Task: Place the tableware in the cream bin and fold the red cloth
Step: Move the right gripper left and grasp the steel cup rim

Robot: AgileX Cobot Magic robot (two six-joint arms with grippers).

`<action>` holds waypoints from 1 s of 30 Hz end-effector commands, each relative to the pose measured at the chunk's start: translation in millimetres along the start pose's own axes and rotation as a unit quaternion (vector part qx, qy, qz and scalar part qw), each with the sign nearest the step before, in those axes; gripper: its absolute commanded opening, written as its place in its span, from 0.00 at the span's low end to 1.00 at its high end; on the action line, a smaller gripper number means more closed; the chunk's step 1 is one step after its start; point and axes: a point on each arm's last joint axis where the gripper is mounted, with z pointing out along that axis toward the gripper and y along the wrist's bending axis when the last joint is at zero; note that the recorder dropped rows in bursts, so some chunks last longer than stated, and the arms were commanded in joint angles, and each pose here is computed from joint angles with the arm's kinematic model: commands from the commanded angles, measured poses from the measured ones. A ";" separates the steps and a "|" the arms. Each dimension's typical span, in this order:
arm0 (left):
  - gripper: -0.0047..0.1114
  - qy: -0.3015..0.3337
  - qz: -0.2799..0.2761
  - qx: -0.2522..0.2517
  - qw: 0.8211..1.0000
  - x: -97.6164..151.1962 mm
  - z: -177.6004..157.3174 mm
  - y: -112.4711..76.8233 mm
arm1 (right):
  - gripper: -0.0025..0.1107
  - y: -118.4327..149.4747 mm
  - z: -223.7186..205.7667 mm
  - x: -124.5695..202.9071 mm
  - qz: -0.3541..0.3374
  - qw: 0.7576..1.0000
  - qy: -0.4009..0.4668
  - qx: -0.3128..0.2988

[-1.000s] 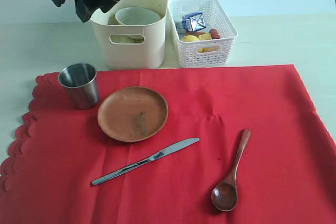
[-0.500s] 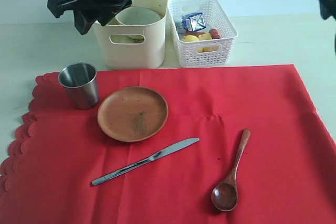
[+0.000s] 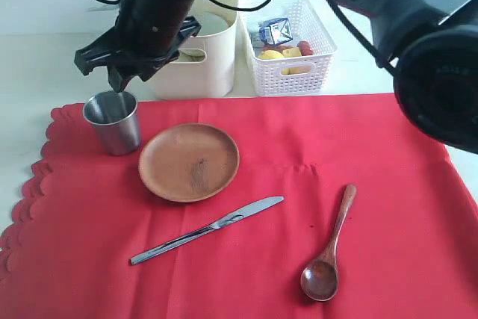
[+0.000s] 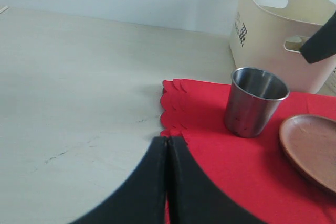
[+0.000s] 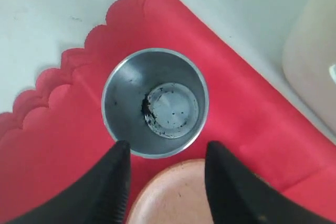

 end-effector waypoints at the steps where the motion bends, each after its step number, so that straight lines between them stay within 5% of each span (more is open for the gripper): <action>1: 0.04 -0.003 -0.003 0.001 1.000 0.5 -0.1 -0.1 | 0.42 -2.9 14.8 -0.8 0.003 1.000 -0.013 0.000; 19: 0.04 -0.003 -0.003 0.001 1.000 0.5 -0.1 -0.1 | 0.40 -17.3 68.0 11.1 0.027 1.000 -0.010 0.010; 26: 0.04 -0.003 -0.003 0.001 1.000 0.5 -0.1 -0.1 | 0.05 -17.8 70.0 12.0 0.027 1.000 -0.009 0.010; 30: 0.04 -0.003 -0.003 0.001 1.000 0.5 -0.1 -0.1 | 0.02 -16.7 65.4 9.8 0.026 1.000 -0.013 0.010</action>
